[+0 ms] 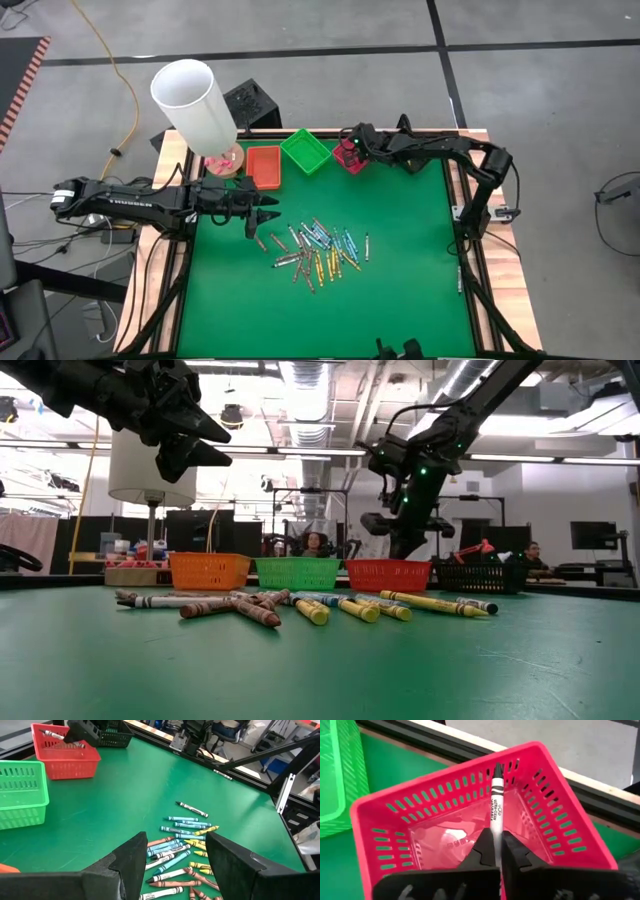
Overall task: Sort crayons
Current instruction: Put the black crayon into the red bin
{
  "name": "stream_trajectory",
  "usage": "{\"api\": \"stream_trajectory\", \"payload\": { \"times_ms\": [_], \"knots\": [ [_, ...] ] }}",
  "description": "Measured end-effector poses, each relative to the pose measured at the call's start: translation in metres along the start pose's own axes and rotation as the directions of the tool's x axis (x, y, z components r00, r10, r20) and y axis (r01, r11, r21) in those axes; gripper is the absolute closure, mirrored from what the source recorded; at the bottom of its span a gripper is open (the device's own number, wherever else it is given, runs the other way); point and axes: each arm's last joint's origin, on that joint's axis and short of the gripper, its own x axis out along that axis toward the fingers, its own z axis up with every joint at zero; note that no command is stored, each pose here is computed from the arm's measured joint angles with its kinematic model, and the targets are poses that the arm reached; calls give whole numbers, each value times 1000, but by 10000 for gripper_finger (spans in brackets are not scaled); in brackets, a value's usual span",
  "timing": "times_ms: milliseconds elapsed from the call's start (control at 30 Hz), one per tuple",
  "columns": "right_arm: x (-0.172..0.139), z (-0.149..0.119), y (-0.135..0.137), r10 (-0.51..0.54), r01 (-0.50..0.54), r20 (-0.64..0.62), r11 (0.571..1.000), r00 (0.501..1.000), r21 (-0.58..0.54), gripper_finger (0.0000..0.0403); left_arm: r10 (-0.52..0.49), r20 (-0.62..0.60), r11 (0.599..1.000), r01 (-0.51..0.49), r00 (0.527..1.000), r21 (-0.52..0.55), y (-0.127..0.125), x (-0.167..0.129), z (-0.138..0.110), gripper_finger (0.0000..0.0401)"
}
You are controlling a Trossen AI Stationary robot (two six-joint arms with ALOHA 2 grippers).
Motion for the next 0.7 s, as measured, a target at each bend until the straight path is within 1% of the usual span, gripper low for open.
{"api": "stream_trajectory", "payload": {
  "times_ms": [233,433,567,700],
  "knots": [
    [0,0,0,2,-2,-8,1000,1000,-20,336,-1,3,1000,1,1000,-1,0,0,0,209],
    [-8,2,0,65,-67,-31,995,997,-70,299,-1,3,1000,1,1000,-15,0,0,0,209],
    [-32,10,-3,106,-106,-4,987,994,-121,294,0,0,1000,0,1000,-15,0,0,0,209],
    [-73,11,-11,140,-144,-34,976,990,-165,294,0,0,1000,0,1000,-15,0,0,0,209]
  ]
}}
